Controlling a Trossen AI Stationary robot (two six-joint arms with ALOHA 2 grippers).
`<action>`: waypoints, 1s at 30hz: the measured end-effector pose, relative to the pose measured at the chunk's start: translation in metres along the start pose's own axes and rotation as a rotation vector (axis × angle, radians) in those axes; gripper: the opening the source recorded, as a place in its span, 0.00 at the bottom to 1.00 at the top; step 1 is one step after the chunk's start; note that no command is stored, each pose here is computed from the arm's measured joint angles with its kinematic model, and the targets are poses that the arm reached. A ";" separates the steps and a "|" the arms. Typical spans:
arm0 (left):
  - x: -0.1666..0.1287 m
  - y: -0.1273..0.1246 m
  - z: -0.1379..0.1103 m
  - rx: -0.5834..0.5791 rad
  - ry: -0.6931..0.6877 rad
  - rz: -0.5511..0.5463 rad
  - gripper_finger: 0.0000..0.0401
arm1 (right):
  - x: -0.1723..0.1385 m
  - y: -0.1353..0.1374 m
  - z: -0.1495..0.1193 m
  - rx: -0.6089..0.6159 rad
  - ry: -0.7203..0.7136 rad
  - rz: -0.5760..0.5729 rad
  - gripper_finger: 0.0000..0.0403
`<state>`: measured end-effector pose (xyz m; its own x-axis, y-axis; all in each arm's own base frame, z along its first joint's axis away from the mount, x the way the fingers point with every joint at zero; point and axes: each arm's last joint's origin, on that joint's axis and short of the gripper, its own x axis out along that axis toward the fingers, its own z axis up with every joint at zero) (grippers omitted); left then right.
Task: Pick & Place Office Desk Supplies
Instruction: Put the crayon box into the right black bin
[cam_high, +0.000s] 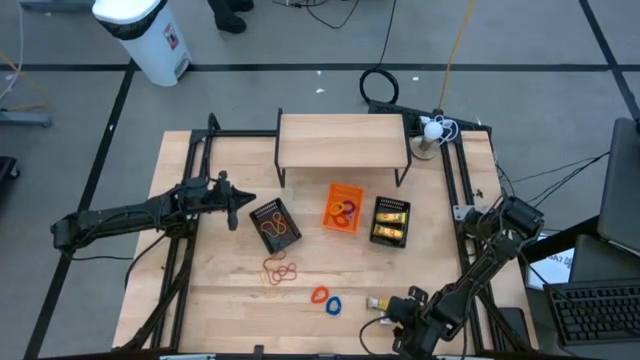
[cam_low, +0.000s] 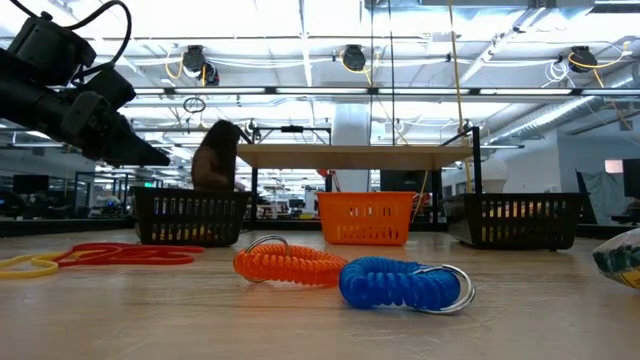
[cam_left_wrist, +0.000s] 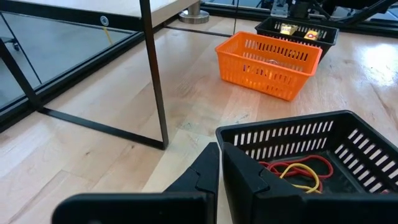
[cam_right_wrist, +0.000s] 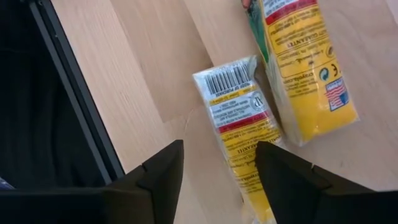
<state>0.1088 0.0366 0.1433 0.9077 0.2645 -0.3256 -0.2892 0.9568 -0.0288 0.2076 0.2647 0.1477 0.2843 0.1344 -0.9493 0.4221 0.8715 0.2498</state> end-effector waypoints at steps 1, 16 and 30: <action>0.000 0.000 0.000 0.000 0.000 0.000 0.05 | 0.000 0.000 0.000 -0.010 0.001 -0.002 0.47; 0.000 0.000 0.000 0.007 0.003 -0.001 0.05 | -0.043 0.004 0.011 -0.132 -0.089 0.159 0.46; 0.000 0.000 0.000 0.005 0.002 0.000 0.05 | -0.044 -0.007 0.007 -0.070 0.004 0.065 0.46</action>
<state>0.1088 0.0366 0.1432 0.9073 0.2644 -0.3270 -0.2877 0.9574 -0.0243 0.1980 0.2498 0.1887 0.3059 0.1938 -0.9321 0.3419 0.8914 0.2975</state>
